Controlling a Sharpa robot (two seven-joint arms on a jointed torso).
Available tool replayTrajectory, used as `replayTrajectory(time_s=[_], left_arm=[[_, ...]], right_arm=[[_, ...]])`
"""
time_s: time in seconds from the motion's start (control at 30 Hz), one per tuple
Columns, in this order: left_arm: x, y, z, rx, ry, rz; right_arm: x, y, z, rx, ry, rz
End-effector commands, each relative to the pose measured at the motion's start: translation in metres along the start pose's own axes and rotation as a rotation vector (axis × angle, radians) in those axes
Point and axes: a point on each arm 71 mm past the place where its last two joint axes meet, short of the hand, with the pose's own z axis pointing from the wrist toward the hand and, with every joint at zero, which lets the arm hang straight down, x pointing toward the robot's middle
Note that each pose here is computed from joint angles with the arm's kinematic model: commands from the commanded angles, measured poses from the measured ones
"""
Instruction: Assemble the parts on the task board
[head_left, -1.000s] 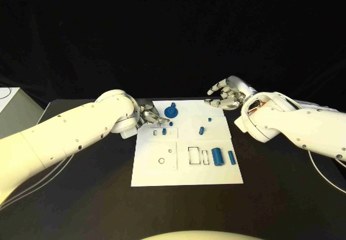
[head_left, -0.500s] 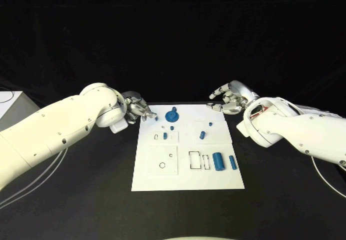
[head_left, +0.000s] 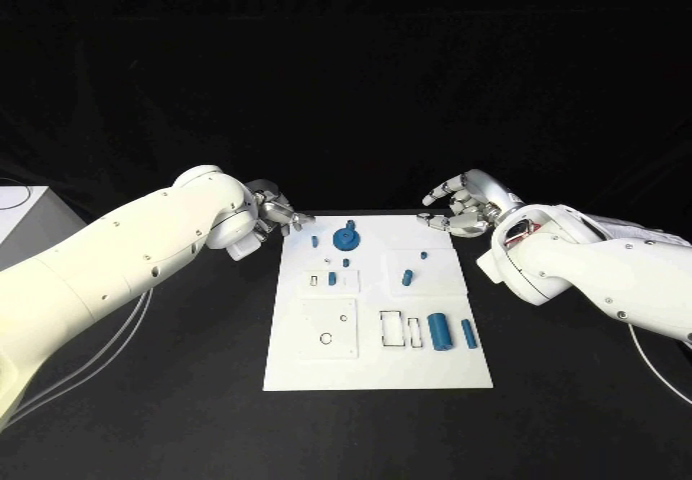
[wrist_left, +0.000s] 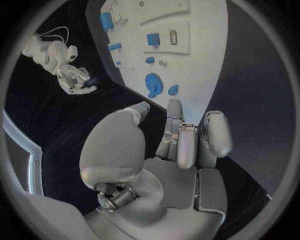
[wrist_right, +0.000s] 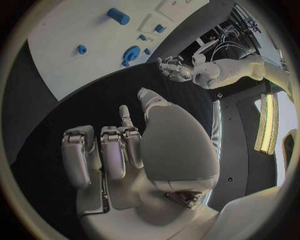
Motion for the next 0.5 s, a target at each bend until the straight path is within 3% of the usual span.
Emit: replayTrajectory(time_s=[0.03, 0.27, 0.5], left_arm=[[0.0021, -0.0015, 0.0050, -0.011, 0.000, 0.050], [0.0078, -0.0006, 0.0159, -0.048, 0.011, 0.067], [0.0083, -0.0002, 0.0198, -0.066, 0.020, 0.076]], right_arm=[[-0.001, 0.002, 0.000, -0.020, -0.006, 0.001], [-0.002, 0.004, -0.001, -0.024, -0.009, 0.001], [-0.002, 0.005, 0.000, -0.027, -0.010, 0.001]])
